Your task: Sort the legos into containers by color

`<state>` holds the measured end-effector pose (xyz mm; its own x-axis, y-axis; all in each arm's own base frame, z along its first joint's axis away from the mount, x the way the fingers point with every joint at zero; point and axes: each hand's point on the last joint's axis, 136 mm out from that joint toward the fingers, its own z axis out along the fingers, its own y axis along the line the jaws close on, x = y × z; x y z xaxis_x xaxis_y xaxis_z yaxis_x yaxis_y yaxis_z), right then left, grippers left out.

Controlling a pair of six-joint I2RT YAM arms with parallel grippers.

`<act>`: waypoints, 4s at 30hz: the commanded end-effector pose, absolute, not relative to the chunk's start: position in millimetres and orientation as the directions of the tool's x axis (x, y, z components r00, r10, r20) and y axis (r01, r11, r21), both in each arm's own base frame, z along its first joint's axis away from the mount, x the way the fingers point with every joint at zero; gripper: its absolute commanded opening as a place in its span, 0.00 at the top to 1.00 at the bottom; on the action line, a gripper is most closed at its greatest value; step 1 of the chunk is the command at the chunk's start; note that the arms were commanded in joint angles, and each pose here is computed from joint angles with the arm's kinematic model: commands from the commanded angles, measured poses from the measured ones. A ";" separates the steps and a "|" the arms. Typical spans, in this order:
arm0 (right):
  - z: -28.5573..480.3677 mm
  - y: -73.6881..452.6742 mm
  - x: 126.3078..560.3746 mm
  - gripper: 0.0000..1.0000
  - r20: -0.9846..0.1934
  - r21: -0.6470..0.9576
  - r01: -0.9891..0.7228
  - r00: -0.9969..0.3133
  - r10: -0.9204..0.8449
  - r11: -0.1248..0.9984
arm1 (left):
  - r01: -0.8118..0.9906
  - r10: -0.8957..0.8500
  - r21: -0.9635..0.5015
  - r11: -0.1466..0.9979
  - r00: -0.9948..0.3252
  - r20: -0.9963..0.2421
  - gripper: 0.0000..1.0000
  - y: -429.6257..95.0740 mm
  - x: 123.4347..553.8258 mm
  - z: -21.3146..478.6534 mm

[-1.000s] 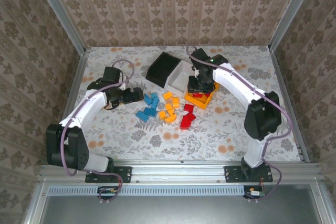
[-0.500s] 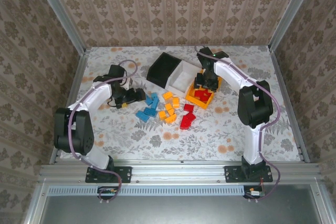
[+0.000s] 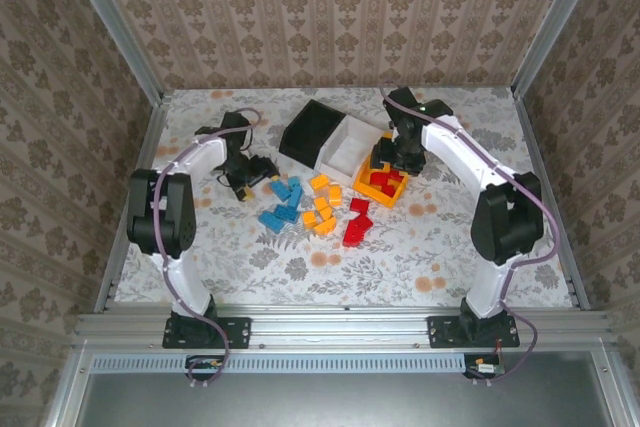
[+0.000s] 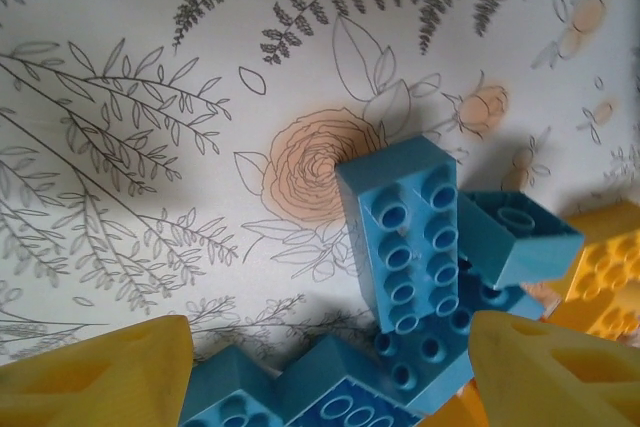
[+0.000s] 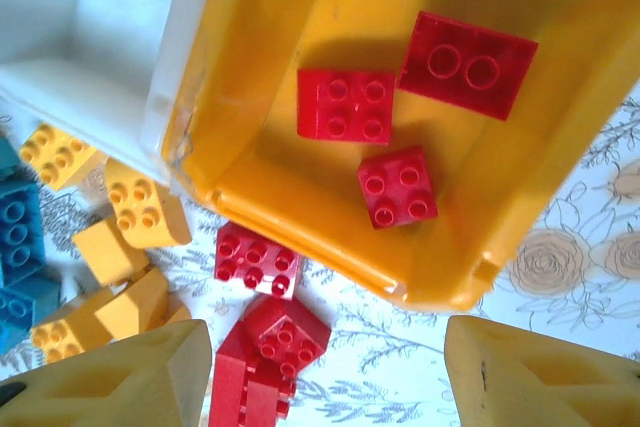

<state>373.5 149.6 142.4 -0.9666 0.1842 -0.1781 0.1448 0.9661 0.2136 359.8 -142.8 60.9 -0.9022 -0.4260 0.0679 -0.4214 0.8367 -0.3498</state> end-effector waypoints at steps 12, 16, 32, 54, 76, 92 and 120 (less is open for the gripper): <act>142.3 161.4 354.4 0.37 -0.156 0.276 0.060 -0.982 0.106 0.959 | -0.616 -0.588 -0.250 0.747 -0.788 0.183 0.32 -174.7 372.5 42.7; 139.9 158.2 353.5 0.37 -0.160 0.269 0.047 -0.983 0.093 0.962 | -0.645 -0.617 -0.217 0.732 -0.764 0.189 0.36 -171.6 365.3 35.9; 136.1 154.6 357.7 0.37 -0.177 0.286 0.071 -0.976 0.125 0.956 | -0.674 -0.635 -0.151 0.723 -0.735 0.237 0.62 -163.0 350.8 12.6; 151.5 137.8 326.1 0.37 -0.185 0.263 0.105 -0.970 0.157 0.959 | -0.202 -0.375 -0.479 0.854 -0.877 -0.299 0.73 -178.5 483.3 176.7; 159.4 108.8 289.5 0.37 -0.218 0.218 0.226 -0.937 0.273 0.949 | -0.005 -0.194 -0.535 0.845 -0.935 -0.297 0.60 -273.6 544.8 136.4; 142.0 144.6 340.3 0.36 -0.164 0.276 0.144 -0.967 0.194 0.950 | 0.091 -0.045 -0.401 0.911 -0.948 -0.315 0.38 -241.6 481.2 180.7; 125.9 154.6 329.9 0.36 -0.106 0.291 0.069 -0.989 0.104 0.954 | 0.372 0.357 -0.092 0.924 -0.922 -0.153 0.45 -237.7 376.8 83.6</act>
